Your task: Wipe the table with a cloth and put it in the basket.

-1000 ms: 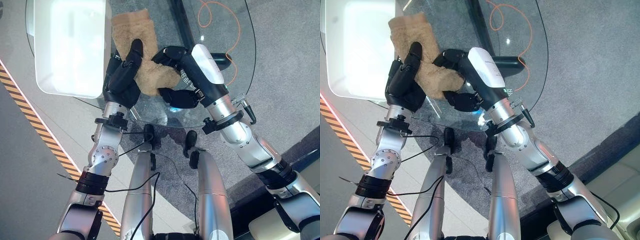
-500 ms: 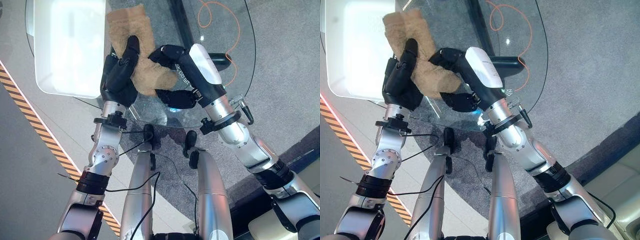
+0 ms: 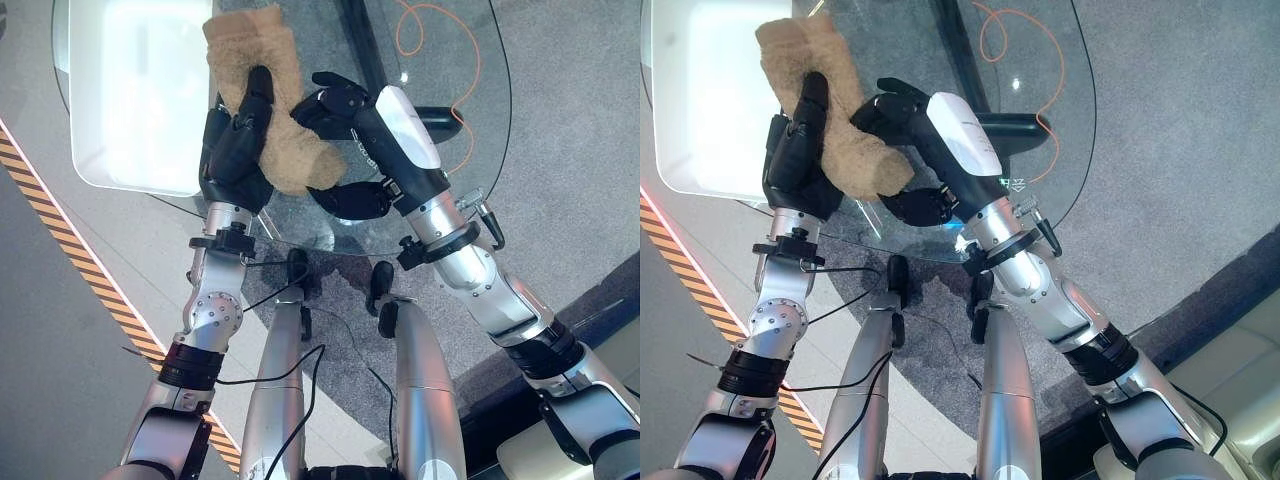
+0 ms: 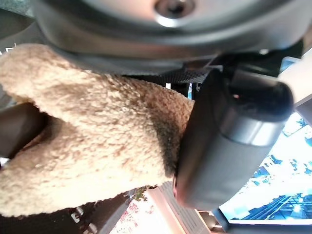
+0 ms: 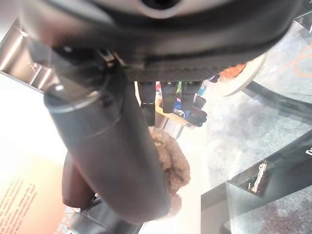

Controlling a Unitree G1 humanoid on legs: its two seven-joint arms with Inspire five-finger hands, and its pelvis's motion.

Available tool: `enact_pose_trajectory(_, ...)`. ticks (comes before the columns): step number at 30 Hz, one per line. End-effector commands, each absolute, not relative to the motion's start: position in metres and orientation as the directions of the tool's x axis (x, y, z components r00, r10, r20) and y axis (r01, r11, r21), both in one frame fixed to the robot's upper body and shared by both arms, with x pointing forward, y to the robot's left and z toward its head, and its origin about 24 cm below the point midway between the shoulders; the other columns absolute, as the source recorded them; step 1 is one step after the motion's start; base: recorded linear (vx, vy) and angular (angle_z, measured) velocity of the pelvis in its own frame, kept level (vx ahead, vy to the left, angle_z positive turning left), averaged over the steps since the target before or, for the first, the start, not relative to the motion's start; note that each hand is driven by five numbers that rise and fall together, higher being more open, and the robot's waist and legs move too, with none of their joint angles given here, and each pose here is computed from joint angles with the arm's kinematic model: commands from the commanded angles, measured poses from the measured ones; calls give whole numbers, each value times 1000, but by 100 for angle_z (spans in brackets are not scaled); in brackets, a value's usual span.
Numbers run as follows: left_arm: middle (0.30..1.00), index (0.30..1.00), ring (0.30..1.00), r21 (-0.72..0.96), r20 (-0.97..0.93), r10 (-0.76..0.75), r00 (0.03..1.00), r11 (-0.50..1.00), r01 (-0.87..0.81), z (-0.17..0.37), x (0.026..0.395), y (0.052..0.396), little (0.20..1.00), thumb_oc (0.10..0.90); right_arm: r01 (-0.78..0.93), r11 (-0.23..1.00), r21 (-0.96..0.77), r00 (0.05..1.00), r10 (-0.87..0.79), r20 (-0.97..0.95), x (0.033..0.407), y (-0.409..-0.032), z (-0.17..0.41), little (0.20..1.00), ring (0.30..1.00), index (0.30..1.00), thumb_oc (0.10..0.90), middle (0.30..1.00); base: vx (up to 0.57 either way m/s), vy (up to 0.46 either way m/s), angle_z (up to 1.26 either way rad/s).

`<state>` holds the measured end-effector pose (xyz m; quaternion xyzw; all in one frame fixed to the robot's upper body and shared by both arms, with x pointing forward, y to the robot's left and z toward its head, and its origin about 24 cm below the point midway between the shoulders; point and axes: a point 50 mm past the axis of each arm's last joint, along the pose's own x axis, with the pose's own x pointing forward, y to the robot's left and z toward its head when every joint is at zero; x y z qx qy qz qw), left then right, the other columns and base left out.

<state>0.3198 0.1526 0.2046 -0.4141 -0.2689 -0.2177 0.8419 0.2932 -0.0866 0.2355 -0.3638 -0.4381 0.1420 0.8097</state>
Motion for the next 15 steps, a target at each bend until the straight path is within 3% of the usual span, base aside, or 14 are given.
enact_pose_trajectory(1, 300, 300, 300, -353, 869, -113, 481, 539, 765, 266, 291, 145, 200, 100, 200, 803, -561, 226, 519, 824, 250, -74, 303, 900, 900, 900, 800, 900, 0, 0, 0)
enact_pose_trajectory(15, 300, 300, 300, -358, 894, 3, 448, 607, 709, 271, 285, 166, 200, 100, 271, 818, -507, 241, 452, 859, 253, -90, 303, 900, 900, 900, 800, 900, 0, 0, 0)
